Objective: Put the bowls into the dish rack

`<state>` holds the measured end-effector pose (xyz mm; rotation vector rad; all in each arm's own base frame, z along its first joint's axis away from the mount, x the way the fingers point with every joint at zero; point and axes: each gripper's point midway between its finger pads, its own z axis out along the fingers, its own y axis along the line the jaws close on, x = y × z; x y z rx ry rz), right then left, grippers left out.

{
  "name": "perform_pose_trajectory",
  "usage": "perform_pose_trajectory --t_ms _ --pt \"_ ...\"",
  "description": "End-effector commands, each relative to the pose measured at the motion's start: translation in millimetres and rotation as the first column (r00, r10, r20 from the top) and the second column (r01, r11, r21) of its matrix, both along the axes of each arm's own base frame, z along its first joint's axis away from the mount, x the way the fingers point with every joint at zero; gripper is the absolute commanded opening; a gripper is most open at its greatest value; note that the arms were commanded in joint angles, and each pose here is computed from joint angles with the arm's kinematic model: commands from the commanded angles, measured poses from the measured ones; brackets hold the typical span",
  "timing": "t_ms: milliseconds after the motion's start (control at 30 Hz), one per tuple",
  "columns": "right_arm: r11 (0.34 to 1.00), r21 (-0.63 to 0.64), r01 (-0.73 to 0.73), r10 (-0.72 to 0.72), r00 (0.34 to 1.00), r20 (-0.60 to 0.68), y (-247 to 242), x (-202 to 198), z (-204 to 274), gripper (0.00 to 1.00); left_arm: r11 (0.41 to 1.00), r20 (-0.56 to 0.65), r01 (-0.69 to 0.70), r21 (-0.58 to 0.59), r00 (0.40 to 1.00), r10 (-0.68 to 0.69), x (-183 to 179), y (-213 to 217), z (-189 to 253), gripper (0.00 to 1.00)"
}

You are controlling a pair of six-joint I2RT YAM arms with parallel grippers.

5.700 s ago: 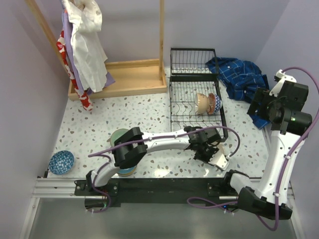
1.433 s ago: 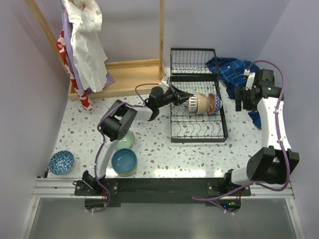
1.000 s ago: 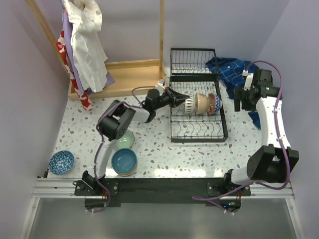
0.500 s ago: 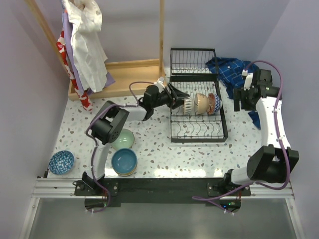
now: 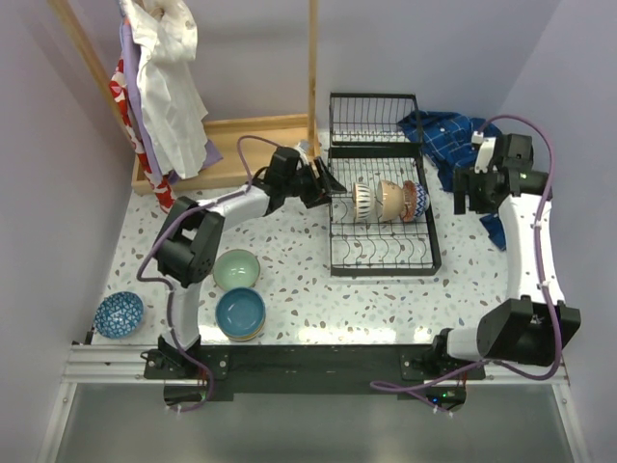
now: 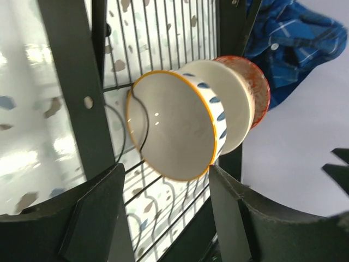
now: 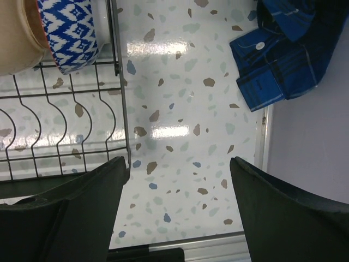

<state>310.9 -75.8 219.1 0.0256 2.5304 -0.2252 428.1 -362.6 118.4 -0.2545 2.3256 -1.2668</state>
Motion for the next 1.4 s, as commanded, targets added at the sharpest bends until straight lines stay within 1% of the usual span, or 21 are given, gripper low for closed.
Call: perform_pose_trajectory --t_ms 0,133,233,267,333,367,400,433,500,533,567,733,800,933,1033,1100,1200,1267,1300,1333,1367 --pt "1.000 -0.005 -0.025 0.025 0.997 0.076 5 -3 23 0.82 0.987 0.139 0.099 0.129 0.983 -0.117 -9 27 35 0.68" --pt "0.999 -0.004 -0.035 0.035 0.995 0.095 8 -7 17 0.82 0.960 0.269 0.239 0.146 0.924 -0.271 -22 24 70 0.67" --pt "0.997 -0.003 -0.071 0.071 0.991 0.115 11 -4 15 0.82 0.880 0.377 0.379 0.286 0.800 -0.467 -42 32 90 0.67" --pt "0.997 -0.010 -0.081 0.082 0.989 0.127 12 -5 17 0.82 0.828 0.427 0.405 0.388 0.717 -0.551 -44 39 90 0.66" --pt "0.992 -0.018 -0.126 0.127 0.982 0.143 15 -3 14 0.82 0.743 0.373 0.448 0.498 0.662 -0.650 -65 60 88 0.66" --pt "0.989 -0.020 -0.145 0.146 0.975 0.169 18 -4 19 0.82 0.667 0.379 0.430 0.609 0.581 -0.720 -65 74 83 0.65" --pt "0.988 -0.022 -0.155 0.156 0.972 0.177 20 -5 19 0.82 0.610 0.311 0.448 0.654 0.576 -0.756 -79 90 70 0.64" --pt "0.986 -0.024 -0.167 0.168 0.969 0.180 21 -7 17 0.82 0.580 0.318 0.406 0.707 0.549 -0.773 -84 103 80 0.64" --pt "0.981 -0.029 -0.194 0.196 0.955 0.222 27 -13 26 0.82 0.444 0.225 0.354 0.823 0.515 -0.827 -94 139 59 0.63" --pt "0.977 -0.037 -0.210 0.213 0.951 0.226 28 -18 23 0.81 0.417 0.239 0.298 0.859 0.487 -0.840 -101 152 73 0.62" --pt "0.975 -0.046 -0.216 0.221 0.946 0.237 29 -22 23 0.82 0.348 0.205 0.241 0.906 0.469 -0.859 -101 170 71 0.62" --pt "0.969 -0.078 -0.234 0.247 0.917 0.314 37 -50 31 0.82 0.151 0.067 0.212 0.966 0.357 -0.932 -147 225 70 0.60" --pt "0.968 -0.048 -0.245 0.248 0.920 0.303 44 -61 27 0.82 0.106 0.013 0.231 0.967 0.372 -0.928 -160 248 70 0.59" --pt "0.956 -0.016 -0.293 0.285 0.913 0.292 60 -75 24 0.81 0.086 -0.078 0.257 0.963 0.566 -0.820 -157 320 69 0.56" --pt "0.951 -0.016 -0.308 0.299 0.905 0.302 64 -78 30 0.81 0.061 -0.135 0.278 0.959 0.633 -0.762 -170 353 66 0.55" --pt "0.947 -0.022 -0.320 0.310 0.898 0.312 66 -77 35 0.81 0.039 -0.159 0.291 0.956 0.627 -0.763 -186 361 58 0.55" --pt "0.947 -0.032 -0.319 0.312 0.895 0.318 64 -71 40 0.81 -0.045 -0.204 0.298 0.954 0.529 -0.824 -201 365 44 0.56" --pt "0.950 -0.019 -0.313 0.303 0.902 0.306 63 -66 43 0.81 -0.103 -0.211 0.283 0.954 0.383 -0.899 -205 357 39 0.57" --pt "0.950 -0.006 -0.311 0.298 0.906 0.301 64 -66 43 0.81 -0.094 -0.170 0.243 0.965 0.310 -0.936 -207 347 44 0.58" --pt "0.950 0.001 -0.313 0.298 0.906 0.300 65 -65 43 0.81 -0.144 -0.180 0.187 0.972 0.195 -0.964 -204 342 47 0.59" --pt "0.949 0.007 -0.314 0.298 0.908 0.293 65 -62 41 0.81 -0.153 -0.175 0.155 0.976 0.136 -0.975 -204 337 47 0.59"
